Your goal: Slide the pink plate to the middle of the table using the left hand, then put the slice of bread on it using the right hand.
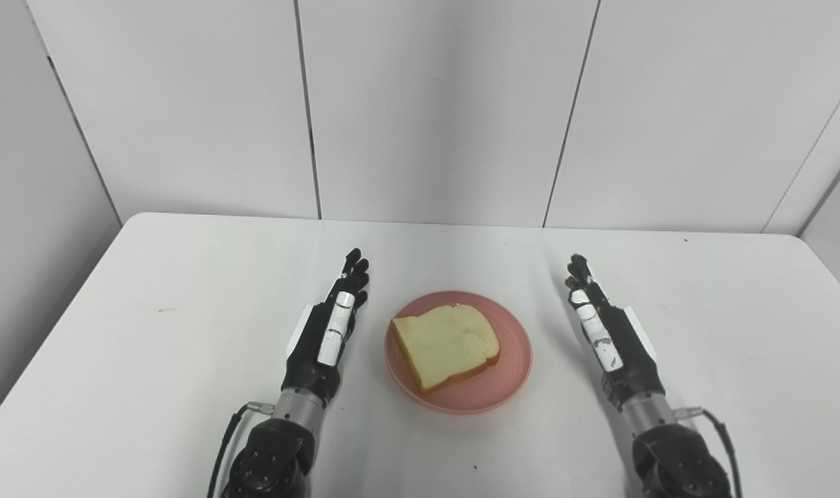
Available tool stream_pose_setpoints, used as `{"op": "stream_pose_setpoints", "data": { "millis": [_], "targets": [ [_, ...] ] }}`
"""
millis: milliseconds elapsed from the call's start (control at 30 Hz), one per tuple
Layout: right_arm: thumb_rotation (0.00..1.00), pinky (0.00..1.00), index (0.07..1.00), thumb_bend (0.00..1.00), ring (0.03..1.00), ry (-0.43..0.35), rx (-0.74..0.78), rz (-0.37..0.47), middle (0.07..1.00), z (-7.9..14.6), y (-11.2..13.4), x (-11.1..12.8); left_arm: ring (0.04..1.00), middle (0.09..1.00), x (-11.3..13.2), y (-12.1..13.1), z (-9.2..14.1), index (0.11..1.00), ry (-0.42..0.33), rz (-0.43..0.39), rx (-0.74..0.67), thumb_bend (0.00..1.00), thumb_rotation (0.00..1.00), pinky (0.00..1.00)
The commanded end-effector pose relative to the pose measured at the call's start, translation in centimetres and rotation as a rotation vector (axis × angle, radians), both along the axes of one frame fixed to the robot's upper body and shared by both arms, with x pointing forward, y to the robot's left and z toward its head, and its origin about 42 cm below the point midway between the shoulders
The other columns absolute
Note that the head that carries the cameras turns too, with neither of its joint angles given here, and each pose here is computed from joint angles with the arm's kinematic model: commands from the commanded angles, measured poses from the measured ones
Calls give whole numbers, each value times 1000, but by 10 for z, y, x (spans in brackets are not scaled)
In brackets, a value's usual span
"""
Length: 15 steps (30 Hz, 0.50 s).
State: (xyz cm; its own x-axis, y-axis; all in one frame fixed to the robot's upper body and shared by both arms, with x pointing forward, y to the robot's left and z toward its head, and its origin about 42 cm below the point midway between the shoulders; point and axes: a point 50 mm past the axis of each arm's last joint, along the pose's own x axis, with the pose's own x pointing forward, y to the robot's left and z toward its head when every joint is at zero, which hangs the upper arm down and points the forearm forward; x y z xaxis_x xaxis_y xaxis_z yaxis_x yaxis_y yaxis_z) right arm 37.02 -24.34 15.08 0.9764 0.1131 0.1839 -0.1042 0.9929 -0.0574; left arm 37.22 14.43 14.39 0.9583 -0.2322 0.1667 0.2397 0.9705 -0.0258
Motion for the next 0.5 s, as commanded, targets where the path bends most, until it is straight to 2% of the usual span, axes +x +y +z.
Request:
{"op": "stream_pose_setpoints", "data": {
  "millis": [0, 200, 333, 467],
  "targets": [
    [982, 1000, 1000, 682, 1000, -114, 77, -21, 1000, 16, 7, 1, 1000, 1000, 0, 1, 13, 994, -58, -1, -21, 711, 1000, 1000],
    [969, 1000, 1000, 638, 1000, -110, 109, -31, 1000, 13, 17, -16, 1000, 1000, -4, 4, 10, 1000, -45, 8, -26, 721, 1000, 1000],
    [940, 1000, 1000, 641, 1000, -81, 119, -26, 1000, 8, 14, -16, 1000, 1000, -5, 1, 8, 997, -40, 14, -23, 714, 1000, 1000],
    [926, 1000, 1000, 626, 1000, -95, 120, -12, 1000, 11, 18, -12, 1000, 1000, -5, 0, 9, 992, -49, 17, -34, 702, 1000, 1000]
  ]
}}
